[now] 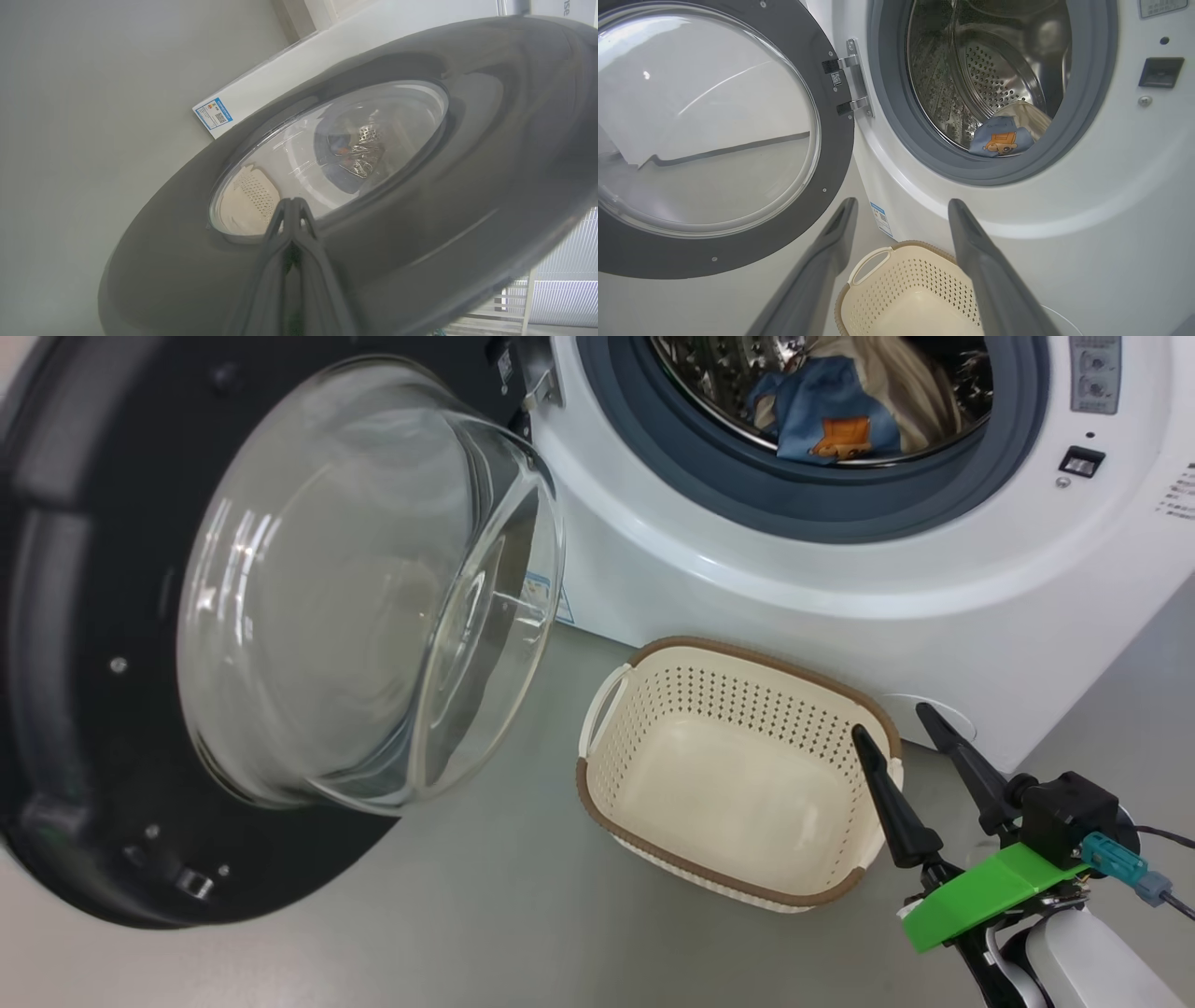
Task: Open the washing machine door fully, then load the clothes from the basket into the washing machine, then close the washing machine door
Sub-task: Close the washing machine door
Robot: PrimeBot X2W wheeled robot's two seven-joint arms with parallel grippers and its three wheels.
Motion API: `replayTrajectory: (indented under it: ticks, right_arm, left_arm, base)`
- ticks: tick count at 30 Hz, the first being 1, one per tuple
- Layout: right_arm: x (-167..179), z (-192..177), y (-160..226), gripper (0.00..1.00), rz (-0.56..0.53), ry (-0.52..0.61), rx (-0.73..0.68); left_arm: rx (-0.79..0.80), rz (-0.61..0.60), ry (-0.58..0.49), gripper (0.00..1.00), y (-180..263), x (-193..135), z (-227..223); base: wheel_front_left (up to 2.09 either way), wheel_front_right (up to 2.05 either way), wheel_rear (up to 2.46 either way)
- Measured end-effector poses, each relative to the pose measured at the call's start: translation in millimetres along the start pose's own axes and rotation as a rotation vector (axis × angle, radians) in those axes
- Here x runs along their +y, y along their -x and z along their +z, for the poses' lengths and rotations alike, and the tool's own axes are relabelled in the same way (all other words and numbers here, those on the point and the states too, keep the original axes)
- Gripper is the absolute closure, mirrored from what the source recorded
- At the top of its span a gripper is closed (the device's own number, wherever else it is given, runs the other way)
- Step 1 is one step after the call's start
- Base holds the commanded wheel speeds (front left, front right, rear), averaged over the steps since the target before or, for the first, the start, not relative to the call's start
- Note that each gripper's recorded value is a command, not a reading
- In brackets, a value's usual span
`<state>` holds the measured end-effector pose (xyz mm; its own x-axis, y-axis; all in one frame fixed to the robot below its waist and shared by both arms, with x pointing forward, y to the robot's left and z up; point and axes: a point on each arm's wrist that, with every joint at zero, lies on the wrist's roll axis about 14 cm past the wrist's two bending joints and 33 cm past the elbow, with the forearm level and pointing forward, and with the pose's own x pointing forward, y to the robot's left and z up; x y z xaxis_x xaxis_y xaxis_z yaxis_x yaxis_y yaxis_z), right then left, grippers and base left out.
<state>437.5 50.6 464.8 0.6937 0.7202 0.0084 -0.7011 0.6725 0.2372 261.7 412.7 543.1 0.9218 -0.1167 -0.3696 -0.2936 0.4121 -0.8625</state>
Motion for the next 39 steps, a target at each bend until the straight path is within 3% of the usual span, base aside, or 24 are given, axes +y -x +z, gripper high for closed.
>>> replayTrajectory:
  ticks: [39]
  right_arm:
    - [-48.1, 36.6, 77.5, 0.00, -0.282, -0.003, -0.102]
  left_arm:
    - [0.501, -0.385, -0.276, 1.00, -45.3, -106.0, -142.5]
  base:
    - [0.00, 0.00, 0.00]
